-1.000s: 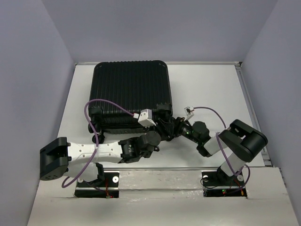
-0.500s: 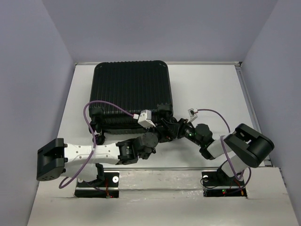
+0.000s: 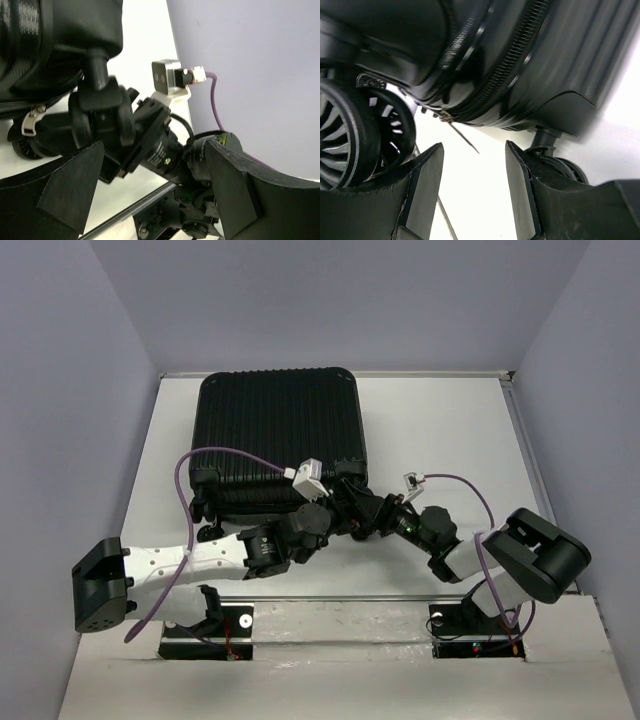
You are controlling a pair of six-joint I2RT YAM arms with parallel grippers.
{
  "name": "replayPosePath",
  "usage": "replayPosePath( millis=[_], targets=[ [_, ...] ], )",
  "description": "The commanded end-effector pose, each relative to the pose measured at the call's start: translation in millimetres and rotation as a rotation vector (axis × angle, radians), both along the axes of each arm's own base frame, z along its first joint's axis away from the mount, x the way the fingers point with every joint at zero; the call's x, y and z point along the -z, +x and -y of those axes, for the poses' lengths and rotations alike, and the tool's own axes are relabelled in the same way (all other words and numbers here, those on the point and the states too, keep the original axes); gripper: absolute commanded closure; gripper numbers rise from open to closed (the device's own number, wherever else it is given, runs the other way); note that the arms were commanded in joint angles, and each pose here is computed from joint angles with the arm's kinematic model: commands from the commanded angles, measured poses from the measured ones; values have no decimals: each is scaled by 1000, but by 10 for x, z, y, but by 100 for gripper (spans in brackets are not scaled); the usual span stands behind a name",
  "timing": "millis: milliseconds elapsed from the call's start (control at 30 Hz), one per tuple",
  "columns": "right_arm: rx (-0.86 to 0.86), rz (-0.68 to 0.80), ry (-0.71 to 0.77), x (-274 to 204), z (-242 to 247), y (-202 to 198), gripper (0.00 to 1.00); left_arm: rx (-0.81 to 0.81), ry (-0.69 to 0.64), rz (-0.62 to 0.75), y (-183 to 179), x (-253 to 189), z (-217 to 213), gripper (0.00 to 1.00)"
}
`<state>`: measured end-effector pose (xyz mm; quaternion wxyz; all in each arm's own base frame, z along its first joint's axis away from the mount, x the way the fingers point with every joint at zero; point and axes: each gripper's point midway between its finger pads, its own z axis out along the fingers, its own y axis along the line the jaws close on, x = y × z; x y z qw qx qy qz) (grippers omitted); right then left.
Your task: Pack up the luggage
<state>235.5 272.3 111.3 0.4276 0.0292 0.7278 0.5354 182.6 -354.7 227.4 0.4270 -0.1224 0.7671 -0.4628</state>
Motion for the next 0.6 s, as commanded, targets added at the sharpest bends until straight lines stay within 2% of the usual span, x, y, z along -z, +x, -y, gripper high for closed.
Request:
replayPosePath(
  millis=[0,167,567],
  targets=[
    [-1,296,186,-853,18,-22,42,27,-58,27,130,-361,42,6],
    [0,289,149,-810,49,-50,42,44,20,20,228,-312,98,8],
    [23,272,19,-718,134,-53,41,48,373,53,233,-79,-144,10]
  ],
)
